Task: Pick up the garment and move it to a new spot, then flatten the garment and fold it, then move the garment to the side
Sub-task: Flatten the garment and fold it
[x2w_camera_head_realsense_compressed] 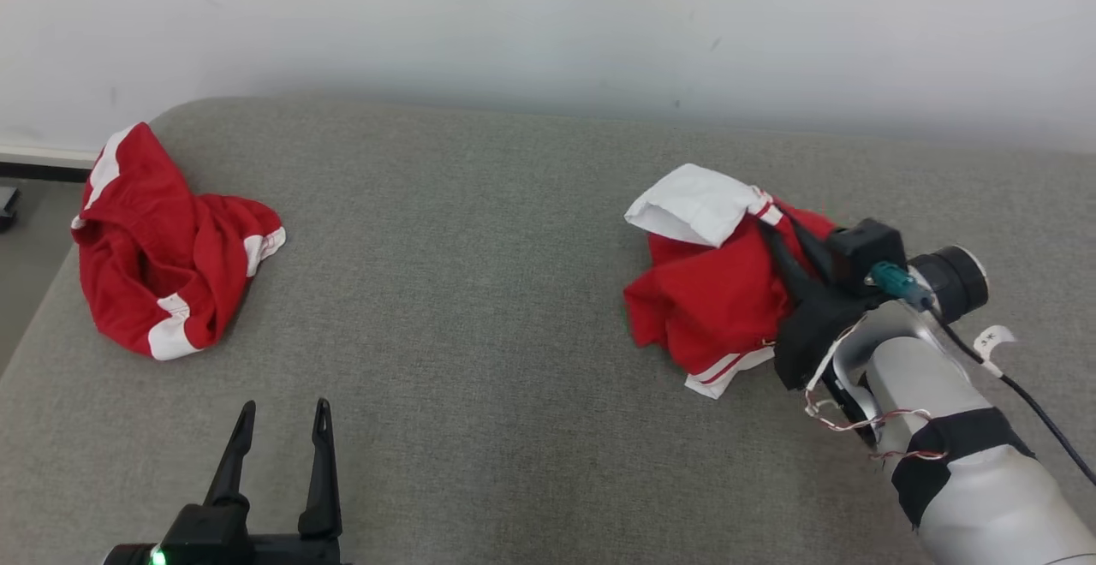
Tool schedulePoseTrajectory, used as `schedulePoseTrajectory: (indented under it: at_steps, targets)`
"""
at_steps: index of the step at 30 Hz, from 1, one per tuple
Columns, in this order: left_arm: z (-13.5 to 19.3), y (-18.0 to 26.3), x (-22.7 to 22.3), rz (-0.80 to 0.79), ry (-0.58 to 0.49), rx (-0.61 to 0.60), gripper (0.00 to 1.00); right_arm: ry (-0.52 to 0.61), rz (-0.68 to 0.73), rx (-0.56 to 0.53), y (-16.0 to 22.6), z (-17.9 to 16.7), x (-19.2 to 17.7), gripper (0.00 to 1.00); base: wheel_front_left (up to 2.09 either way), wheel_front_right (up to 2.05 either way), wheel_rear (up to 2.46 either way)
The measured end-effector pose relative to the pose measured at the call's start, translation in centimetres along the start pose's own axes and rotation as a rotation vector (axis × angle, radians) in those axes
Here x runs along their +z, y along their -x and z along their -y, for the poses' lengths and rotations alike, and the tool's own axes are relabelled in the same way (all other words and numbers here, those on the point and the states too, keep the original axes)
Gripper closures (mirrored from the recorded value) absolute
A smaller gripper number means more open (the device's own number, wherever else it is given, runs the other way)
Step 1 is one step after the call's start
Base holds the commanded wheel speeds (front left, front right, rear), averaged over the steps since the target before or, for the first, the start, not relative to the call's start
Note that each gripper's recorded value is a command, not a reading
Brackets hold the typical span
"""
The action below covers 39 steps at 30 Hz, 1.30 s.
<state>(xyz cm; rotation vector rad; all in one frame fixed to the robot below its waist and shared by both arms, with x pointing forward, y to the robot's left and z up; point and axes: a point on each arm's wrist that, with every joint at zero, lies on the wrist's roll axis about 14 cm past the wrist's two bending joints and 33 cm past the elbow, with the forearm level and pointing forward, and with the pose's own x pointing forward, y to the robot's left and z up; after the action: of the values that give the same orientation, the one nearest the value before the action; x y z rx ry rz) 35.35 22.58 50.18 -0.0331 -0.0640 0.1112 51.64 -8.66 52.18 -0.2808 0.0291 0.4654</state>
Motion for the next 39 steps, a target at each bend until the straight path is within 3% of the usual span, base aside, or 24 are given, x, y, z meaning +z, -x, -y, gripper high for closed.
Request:
schedulePoseTrajectory:
  at_steps: [6,13,22,27,28,30,39]
  targets:
    - [1.0,-0.4,0.0,0.004,0.007,-0.029,0.00,-0.107,0.109,-0.143,2.1,4.6,2.0,1.00,0.00,0.00,0.00]
    - [3.2,-1.2,0.3,0.015,0.020,-0.090,0.00,-0.272,0.158,-0.336,8.3,9.1,-0.4,1.00,0.00,0.00,0.00]
    - [5.0,-2.0,-0.6,-0.006,0.030,-0.135,0.00,-0.454,0.095,-0.514,14.7,9.0,-6.5,1.00,0.00,0.00,0.00]
    - [5.3,-2.1,-0.7,-0.012,0.033,-0.143,0.00,-0.485,0.081,-0.548,16.1,8.1,-7.6,1.00,0.00,0.00,0.00]
    - [5.3,-2.1,-0.8,-0.015,0.034,-0.142,0.00,-0.489,0.079,-0.553,16.3,8.0,-7.7,0.91,0.00,0.00,0.00]
    - [5.2,-2.1,-0.9,-0.017,0.035,-0.141,0.00,-0.483,0.078,-0.564,16.6,8.1,-7.7,0.00,0.00,0.00,0.00]
    - [5.1,-2.1,-0.6,-0.006,0.037,-0.141,0.00,-0.385,0.145,-0.540,16.7,8.2,-4.8,0.00,0.00,0.00,0.00]
